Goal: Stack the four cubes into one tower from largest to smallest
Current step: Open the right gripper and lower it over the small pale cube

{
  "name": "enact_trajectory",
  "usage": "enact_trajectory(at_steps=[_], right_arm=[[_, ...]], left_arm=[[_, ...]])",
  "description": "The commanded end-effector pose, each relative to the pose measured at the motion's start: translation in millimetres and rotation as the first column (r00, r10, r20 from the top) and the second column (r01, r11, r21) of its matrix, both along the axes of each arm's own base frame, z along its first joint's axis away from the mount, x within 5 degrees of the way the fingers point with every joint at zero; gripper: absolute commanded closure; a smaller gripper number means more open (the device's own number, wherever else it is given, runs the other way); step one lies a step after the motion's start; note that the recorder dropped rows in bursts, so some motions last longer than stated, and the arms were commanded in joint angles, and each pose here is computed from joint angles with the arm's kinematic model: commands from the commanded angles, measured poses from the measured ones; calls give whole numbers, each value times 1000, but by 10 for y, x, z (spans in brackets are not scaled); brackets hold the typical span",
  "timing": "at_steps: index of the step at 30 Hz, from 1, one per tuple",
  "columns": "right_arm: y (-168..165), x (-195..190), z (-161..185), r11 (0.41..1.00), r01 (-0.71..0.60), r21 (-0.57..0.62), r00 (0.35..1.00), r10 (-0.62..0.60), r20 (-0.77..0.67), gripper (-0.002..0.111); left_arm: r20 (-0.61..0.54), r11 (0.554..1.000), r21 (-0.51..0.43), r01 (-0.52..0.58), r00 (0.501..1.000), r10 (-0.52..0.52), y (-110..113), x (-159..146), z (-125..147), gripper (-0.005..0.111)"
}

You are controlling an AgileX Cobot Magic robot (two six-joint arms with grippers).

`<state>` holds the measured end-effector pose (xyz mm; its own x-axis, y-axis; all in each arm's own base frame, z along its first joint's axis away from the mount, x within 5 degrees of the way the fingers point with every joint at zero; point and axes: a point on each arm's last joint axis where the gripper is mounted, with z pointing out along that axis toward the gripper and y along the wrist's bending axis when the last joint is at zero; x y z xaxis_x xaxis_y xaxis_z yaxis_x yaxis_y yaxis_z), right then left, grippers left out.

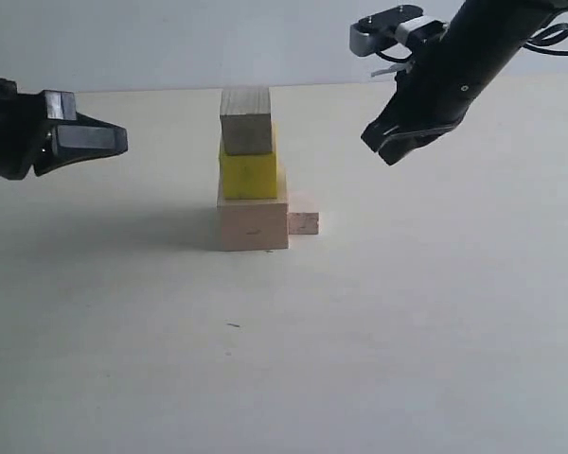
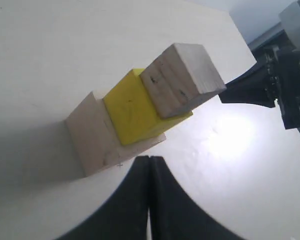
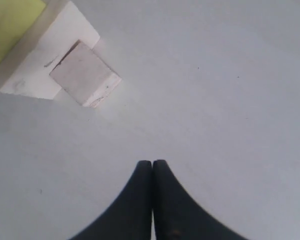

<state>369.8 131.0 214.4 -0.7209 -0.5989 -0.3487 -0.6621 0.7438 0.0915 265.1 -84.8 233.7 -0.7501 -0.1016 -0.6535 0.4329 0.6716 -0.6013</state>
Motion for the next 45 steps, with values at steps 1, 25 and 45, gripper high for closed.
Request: enact_trajectory(at_steps=[1,25,45], right_arm=[[-20,-19,34,994,-104,-29,994,105,30,90],[21,116,-193,938,-332,-98,930,343,131,41],[317,15,-378,642,-761,95,638,715,285,41]], left_arm=[[71,1000,24,-13,997,11,37,-162,261,107],[78,994,112,-17,997,8,104,-500,534,107],[67,993,122,6,998,-15,97,-519,522,107]])
